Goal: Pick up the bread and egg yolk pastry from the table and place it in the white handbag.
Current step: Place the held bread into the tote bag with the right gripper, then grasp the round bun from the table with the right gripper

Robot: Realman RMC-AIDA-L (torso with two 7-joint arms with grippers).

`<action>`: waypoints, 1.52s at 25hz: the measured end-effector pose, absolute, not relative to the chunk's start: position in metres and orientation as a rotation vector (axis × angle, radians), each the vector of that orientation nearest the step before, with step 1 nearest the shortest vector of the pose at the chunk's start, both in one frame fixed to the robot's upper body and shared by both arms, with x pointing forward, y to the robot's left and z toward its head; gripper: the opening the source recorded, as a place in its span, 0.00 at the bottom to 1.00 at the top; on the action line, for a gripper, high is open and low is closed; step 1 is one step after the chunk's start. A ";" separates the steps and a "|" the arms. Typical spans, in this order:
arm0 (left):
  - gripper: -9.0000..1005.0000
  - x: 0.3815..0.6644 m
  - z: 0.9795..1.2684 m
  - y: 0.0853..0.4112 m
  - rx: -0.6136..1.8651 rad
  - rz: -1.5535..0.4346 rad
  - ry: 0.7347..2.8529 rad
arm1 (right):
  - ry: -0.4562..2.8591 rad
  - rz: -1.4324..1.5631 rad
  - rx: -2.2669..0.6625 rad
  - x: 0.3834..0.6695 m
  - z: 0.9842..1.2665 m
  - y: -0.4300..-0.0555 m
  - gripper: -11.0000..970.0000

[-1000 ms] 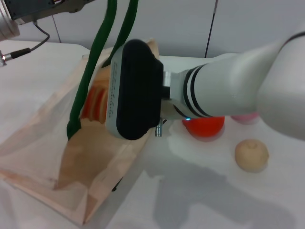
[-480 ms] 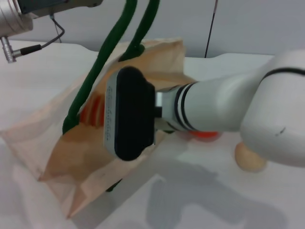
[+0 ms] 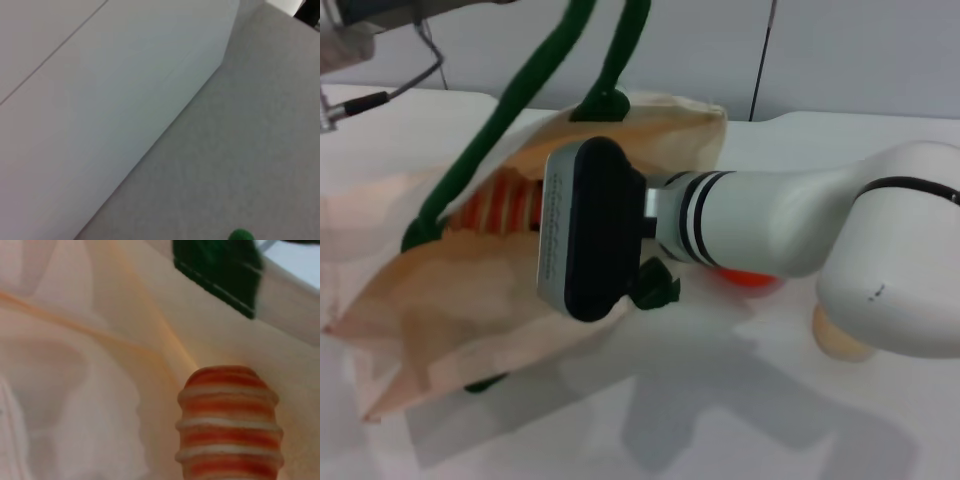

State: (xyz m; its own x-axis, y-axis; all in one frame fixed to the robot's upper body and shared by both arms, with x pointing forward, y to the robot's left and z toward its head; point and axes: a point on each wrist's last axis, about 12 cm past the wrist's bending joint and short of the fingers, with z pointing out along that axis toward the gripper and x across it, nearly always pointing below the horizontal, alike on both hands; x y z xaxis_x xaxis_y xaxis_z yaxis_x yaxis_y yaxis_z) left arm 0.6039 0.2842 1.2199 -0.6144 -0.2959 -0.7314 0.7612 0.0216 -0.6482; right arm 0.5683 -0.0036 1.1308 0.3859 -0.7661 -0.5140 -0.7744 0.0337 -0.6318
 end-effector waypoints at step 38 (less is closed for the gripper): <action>0.12 0.584 1.185 0.368 0.095 -1.413 1.544 | 1.783 0.130 -1.234 0.559 1.161 -0.133 0.93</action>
State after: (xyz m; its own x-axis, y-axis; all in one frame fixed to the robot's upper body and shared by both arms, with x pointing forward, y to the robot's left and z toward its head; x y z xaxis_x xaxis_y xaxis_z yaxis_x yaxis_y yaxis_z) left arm 0.5843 0.3679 1.1850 -0.4978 -0.5339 -0.6835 0.6337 0.3142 -0.7070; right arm 0.5593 -0.1331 1.1612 -0.0610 -0.6806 -0.7301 -0.7796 0.4893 -0.3909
